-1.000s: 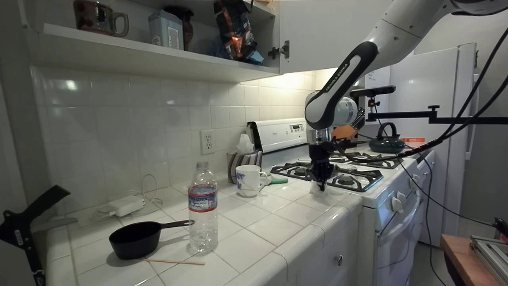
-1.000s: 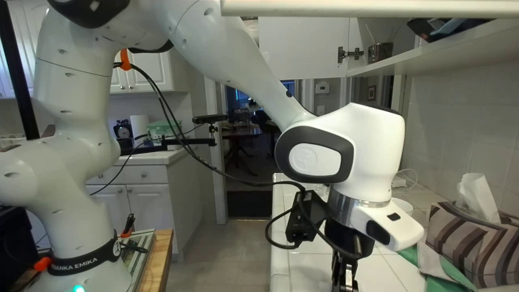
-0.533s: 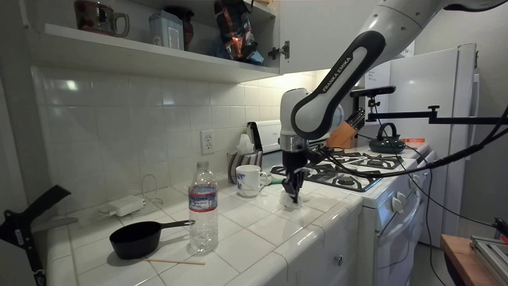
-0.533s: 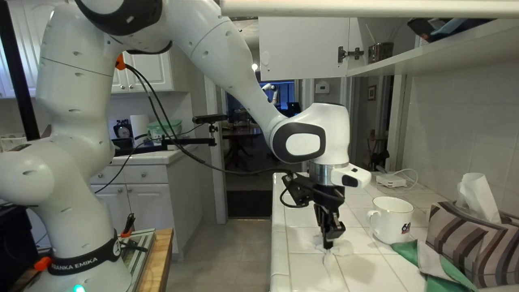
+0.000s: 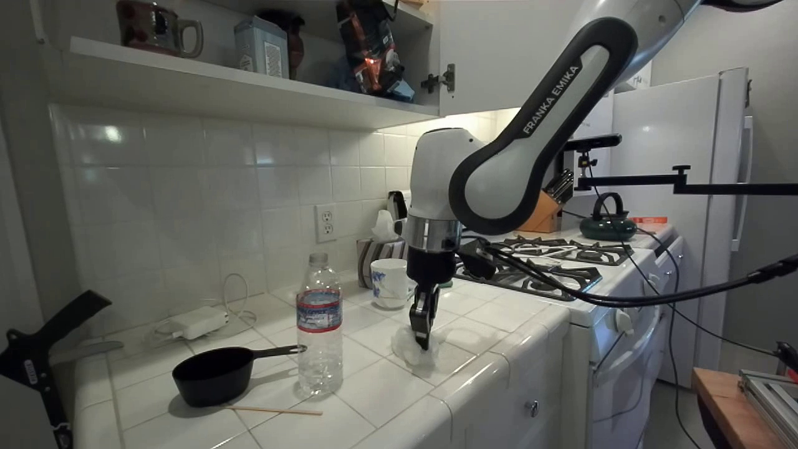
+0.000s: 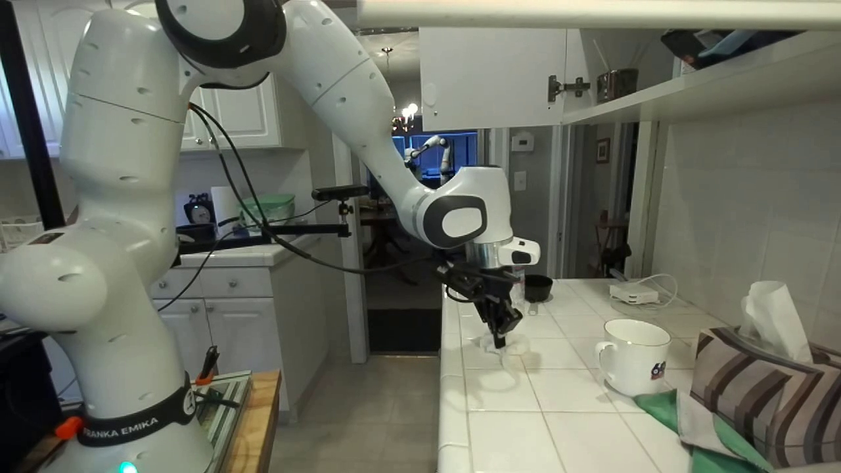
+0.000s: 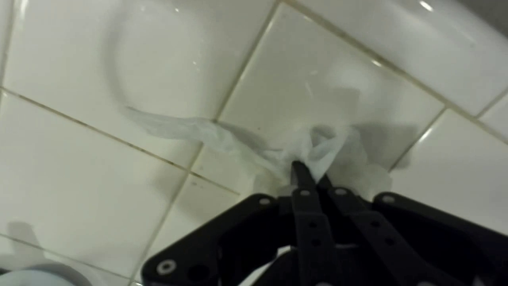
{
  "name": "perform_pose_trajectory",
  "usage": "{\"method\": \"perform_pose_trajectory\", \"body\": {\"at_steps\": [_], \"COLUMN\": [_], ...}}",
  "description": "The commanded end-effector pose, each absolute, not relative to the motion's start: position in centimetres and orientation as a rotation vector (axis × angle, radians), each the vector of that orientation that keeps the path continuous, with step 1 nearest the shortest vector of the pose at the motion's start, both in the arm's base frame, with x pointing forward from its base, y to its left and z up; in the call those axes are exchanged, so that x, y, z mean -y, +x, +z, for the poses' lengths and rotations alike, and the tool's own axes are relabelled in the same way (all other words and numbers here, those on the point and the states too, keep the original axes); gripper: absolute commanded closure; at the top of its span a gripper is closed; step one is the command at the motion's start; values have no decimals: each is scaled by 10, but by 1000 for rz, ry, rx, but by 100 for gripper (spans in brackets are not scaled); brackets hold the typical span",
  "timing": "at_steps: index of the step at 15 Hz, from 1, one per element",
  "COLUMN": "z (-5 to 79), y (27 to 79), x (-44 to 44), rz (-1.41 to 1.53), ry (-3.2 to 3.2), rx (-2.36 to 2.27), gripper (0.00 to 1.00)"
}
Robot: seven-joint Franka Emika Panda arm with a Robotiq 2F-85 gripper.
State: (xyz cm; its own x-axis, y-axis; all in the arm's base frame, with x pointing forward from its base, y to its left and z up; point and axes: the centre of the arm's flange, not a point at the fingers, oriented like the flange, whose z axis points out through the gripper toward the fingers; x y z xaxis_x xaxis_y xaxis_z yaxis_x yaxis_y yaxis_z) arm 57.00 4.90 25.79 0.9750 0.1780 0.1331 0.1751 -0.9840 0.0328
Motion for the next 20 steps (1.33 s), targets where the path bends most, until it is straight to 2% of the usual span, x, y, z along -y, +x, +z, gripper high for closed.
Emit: {"method": "perform_pose_trajectory", "body": {"at_steps": [1, 10, 20], "z": [269, 239, 238], "y": [552, 495, 501], "x": [-55, 105, 226], "rz": [240, 71, 15], "ry": [3106, 3044, 2914], "rx": [-386, 173, 789], "gripper": [99, 99, 99]}}
